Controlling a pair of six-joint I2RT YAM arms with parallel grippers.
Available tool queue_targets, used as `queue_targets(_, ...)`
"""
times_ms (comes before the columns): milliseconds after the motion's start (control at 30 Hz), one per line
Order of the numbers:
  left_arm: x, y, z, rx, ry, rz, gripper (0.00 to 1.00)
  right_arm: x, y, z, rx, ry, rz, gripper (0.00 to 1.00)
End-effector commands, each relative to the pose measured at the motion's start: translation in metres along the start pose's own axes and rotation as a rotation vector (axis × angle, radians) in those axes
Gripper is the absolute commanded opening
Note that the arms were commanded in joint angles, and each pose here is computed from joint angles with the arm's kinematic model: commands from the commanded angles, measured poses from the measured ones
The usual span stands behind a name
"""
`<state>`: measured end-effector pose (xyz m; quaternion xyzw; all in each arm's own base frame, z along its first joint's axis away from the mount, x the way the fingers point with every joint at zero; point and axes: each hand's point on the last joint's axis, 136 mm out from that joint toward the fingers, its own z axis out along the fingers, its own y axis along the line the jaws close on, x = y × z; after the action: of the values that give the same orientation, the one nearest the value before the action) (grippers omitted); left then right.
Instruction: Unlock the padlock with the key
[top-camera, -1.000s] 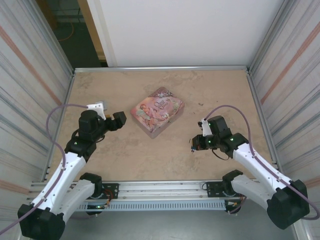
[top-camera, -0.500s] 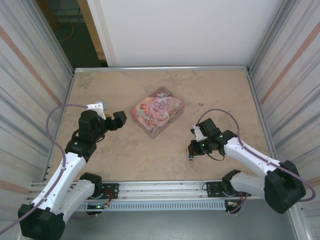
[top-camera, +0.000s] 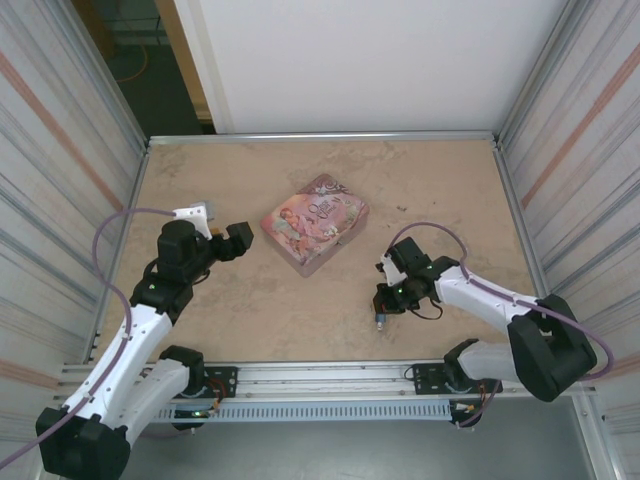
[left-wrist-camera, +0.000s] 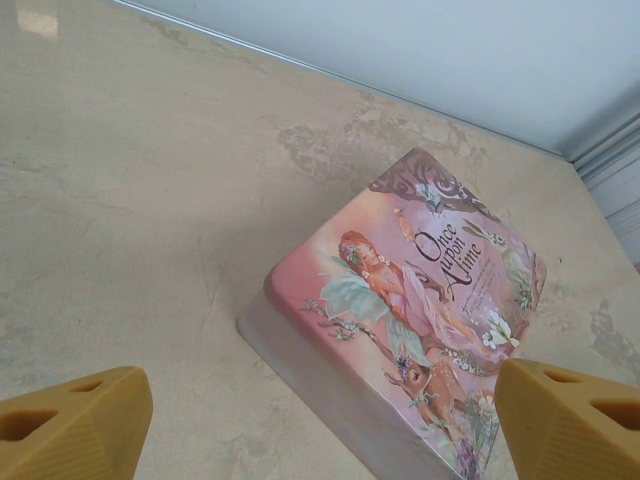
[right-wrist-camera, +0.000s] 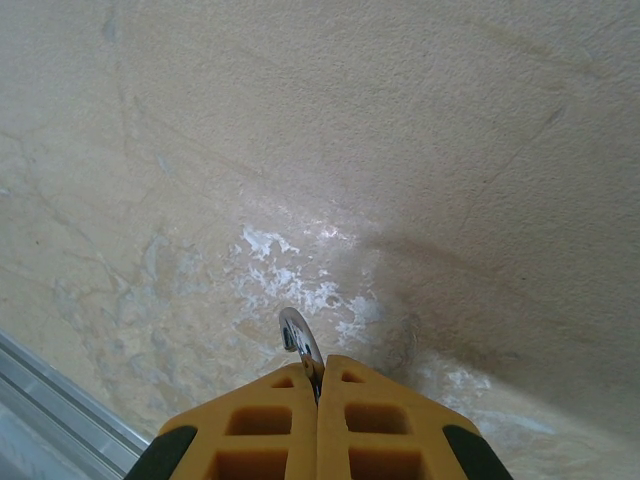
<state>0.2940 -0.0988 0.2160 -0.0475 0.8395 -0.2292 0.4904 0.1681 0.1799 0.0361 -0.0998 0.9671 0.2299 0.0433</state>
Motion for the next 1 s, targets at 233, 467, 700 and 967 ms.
queue_targets(233,-0.004,0.0,-0.001,0.003,-0.013,0.019,0.89,0.002,0.001,0.009,-0.007,0.046,0.001,0.0)
queue_targets(467,-0.003,0.001,-0.002,0.002,-0.011,0.02,0.89,0.002,-0.002,0.013,0.006,0.059,0.011,0.06)
queue_targets(700,-0.004,0.002,-0.004,-0.007,-0.014,0.028,0.89,0.0,-0.003,0.006,0.02,0.036,0.008,0.25)
queue_targets(967,-0.006,0.004,-0.007,-0.016,-0.026,0.029,0.9,-0.012,-0.001,-0.014,0.031,-0.046,-0.005,0.33)
